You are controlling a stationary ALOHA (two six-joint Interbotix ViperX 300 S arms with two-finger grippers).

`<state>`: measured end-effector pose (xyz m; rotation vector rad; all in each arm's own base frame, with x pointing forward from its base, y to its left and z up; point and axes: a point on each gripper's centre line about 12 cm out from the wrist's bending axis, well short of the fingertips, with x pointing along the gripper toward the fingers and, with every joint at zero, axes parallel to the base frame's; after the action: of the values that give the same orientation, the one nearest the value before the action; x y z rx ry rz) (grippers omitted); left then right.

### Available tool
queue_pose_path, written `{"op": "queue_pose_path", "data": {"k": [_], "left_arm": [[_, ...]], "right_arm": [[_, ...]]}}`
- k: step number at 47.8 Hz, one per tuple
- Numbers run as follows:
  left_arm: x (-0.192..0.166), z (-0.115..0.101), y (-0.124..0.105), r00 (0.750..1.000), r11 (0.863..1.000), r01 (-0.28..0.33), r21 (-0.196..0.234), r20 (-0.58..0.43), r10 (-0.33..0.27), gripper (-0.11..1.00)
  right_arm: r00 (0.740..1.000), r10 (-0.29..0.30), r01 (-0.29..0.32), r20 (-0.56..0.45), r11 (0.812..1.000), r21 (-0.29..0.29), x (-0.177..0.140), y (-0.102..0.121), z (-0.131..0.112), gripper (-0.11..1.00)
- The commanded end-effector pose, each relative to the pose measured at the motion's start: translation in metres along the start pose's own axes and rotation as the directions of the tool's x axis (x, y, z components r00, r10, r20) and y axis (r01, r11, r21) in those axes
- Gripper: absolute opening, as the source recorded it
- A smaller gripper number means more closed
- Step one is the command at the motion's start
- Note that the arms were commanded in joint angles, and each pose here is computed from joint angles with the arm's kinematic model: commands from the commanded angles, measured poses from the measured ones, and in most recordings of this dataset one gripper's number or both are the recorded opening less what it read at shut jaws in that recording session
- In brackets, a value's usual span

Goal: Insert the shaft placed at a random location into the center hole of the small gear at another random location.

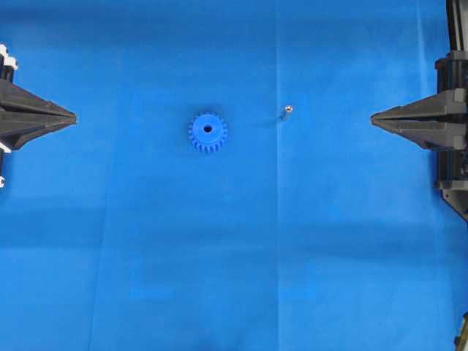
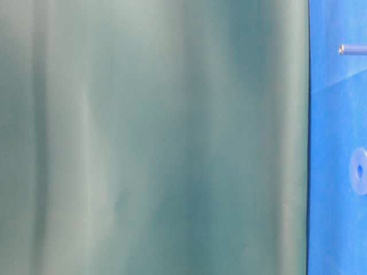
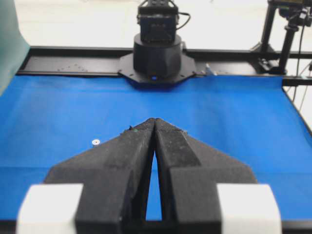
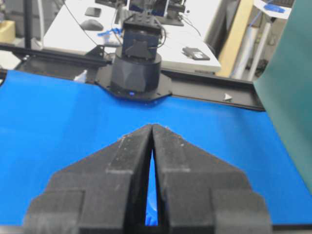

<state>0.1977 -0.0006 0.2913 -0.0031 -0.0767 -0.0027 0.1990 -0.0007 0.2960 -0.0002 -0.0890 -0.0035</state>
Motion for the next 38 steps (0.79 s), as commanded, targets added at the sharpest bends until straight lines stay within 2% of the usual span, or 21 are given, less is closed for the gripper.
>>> {"op": "queue_pose_path", "data": {"k": [1, 6, 13, 20, 27, 33, 38], "left_arm": [[0.001, 0.004, 0.000, 1.000, 1.000, 0.002, -0.009, 0.006, -0.002, 0.00], [0.001, 0.004, 0.000, 1.000, 1.000, 0.002, -0.011, 0.006, -0.002, 0.00], [0.001, 0.005, 0.000, 1.000, 1.000, 0.002, -0.006, 0.008, -0.002, 0.00], [0.000, 0.004, 0.000, 1.000, 1.000, 0.002, -0.002, 0.008, -0.002, 0.00], [0.000, 0.005, 0.000, 1.000, 1.000, 0.002, 0.000, 0.009, -0.002, 0.00], [0.000, 0.005, 0.000, 1.000, 1.000, 0.003, 0.001, 0.009, -0.003, 0.00], [0.000, 0.005, 0.000, 1.000, 1.000, 0.002, 0.000, 0.009, -0.002, 0.00]], "right_arm": [[1.000, 0.001, -0.001, 0.015, 1.000, 0.011, 0.002, 0.000, 0.007, 0.00], [1.000, 0.001, -0.001, -0.008, 1.000, 0.009, 0.006, 0.000, 0.006, -0.05], [0.999, -0.009, 0.009, -0.041, 1.000, 0.011, 0.009, -0.002, 0.004, -0.06], [0.995, -0.060, 0.063, -0.080, 0.998, 0.029, 0.013, -0.012, -0.006, -0.06], [0.980, -0.120, 0.128, -0.157, 0.991, 0.042, 0.021, -0.026, -0.026, -0.04], [0.965, -0.151, 0.166, -0.216, 0.985, 0.055, 0.028, -0.033, -0.043, 0.08], [0.955, -0.170, 0.189, -0.244, 0.980, 0.055, 0.037, -0.039, -0.058, 0.33]]}}
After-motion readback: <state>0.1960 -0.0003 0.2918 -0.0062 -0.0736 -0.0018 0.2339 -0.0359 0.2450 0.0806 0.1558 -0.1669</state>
